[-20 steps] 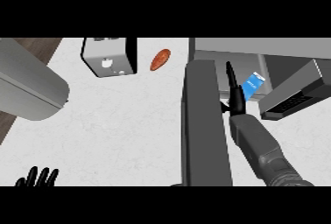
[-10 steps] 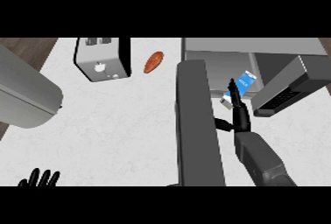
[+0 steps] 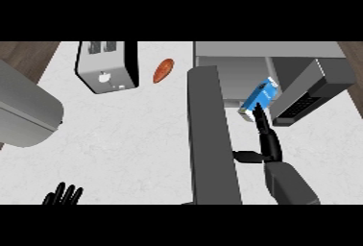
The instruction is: Pick up the milk, place it into the microwave and close the microwave
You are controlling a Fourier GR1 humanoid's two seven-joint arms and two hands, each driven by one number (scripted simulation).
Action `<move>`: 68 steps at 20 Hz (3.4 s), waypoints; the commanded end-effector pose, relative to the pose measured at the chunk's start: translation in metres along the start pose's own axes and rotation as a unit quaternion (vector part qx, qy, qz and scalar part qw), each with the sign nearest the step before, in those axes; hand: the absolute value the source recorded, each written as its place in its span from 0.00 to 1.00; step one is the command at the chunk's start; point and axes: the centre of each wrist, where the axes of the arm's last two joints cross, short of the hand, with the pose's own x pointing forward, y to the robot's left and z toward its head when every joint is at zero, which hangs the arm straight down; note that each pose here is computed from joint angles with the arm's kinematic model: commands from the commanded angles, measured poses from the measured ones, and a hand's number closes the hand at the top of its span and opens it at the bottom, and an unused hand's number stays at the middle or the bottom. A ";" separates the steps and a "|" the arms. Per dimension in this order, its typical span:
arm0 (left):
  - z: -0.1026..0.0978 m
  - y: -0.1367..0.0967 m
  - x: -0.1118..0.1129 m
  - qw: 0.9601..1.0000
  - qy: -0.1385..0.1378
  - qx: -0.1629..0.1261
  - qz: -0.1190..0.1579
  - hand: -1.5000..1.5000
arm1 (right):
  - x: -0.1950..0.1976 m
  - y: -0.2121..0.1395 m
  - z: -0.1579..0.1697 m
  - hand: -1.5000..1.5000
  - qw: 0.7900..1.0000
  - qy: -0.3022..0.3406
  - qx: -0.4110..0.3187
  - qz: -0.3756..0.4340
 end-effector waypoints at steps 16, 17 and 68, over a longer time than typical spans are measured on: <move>-0.059 -0.058 -0.055 0.983 0.059 -0.171 -0.043 1.00 | -0.002 -0.120 0.100 0.00 0.998 -0.005 -0.068 -0.003; -0.068 -0.056 -0.062 0.978 0.055 -0.192 -0.054 1.00 | 0.002 -0.139 0.090 0.00 0.997 -0.007 -0.081 -0.011; -0.198 -0.221 -0.097 0.939 0.078 -0.304 -0.138 1.00 | 0.086 -0.197 0.037 0.00 0.991 -0.098 0.056 -0.070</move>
